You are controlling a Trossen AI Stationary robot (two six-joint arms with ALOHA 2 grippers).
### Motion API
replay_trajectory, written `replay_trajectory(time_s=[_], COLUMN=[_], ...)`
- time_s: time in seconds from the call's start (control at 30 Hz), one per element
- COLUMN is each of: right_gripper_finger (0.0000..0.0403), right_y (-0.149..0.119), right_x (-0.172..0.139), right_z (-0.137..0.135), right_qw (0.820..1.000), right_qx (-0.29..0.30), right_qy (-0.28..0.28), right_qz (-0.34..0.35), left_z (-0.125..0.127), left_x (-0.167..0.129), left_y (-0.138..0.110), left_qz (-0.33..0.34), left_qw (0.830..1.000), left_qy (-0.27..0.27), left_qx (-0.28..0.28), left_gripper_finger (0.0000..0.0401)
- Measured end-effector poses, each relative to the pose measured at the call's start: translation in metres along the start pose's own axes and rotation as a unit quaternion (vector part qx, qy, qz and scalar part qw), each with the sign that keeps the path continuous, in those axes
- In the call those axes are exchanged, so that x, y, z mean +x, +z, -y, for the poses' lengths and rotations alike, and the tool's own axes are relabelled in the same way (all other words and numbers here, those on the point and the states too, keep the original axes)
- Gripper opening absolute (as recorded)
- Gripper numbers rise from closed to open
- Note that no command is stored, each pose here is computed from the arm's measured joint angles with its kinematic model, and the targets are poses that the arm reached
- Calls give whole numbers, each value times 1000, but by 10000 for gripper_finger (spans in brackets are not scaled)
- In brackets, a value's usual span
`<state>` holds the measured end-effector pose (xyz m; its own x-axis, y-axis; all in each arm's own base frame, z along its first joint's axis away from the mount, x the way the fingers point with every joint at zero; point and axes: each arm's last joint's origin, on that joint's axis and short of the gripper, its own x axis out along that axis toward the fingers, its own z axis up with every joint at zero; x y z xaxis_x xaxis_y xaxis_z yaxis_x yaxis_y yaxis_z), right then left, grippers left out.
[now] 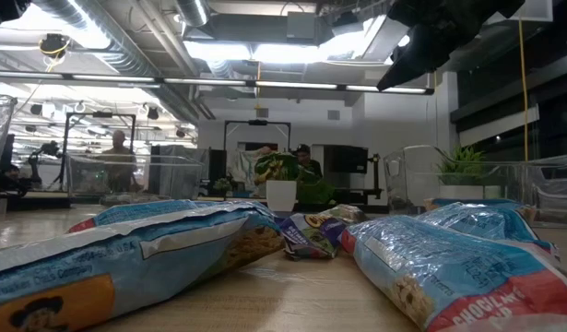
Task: Pick and place Granola Bars by type
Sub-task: Put the blue granola bar into the top left transparent bin
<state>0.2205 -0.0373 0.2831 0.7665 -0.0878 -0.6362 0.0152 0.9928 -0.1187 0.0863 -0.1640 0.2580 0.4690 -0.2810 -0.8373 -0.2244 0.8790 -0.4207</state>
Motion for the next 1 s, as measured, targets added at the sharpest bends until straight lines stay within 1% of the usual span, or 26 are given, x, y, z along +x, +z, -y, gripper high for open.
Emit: replay_trajectory(time_s=[0.07, 0.2, 0.37, 0.47, 0.6, 0.67, 0.83, 1.0], right_gripper_finger=[162, 162, 162, 162, 163, 166, 196, 247], right_y=[1, 5, 17, 29, 47, 56, 81, 95], right_x=[0, 0, -5, -12, -24, -31, -41, -34], right_z=[0, -4, -18, -30, -41, -45, -51, -56], right_qw=[1000, 997, 984, 974, 969, 966, 964, 966], right_qx=[-7, -42, -108, -151, -166, -172, -179, -183], right_qy=[6, 55, 115, 130, 123, 130, 141, 150], right_qz=[6, 33, 85, 110, 135, 141, 139, 107], left_z=[7, 16, 16, 12, 8, 6, 3, 2], left_x=[-11, -25, -31, -30, -29, -29, -28, -28], left_y=[8, 26, 47, 56, 67, 71, 77, 79], left_qz=[29, 84, 139, 163, 197, 215, 233, 233], left_qw=[1000, 996, 990, 986, 978, 973, 967, 965], left_qy=[-9, -17, 2, 23, 53, 67, 88, 95], left_qx=[2, 15, 27, 33, 41, 45, 57, 67], left_gripper_finger=[134, 129, 124, 122, 120, 120, 119, 119])
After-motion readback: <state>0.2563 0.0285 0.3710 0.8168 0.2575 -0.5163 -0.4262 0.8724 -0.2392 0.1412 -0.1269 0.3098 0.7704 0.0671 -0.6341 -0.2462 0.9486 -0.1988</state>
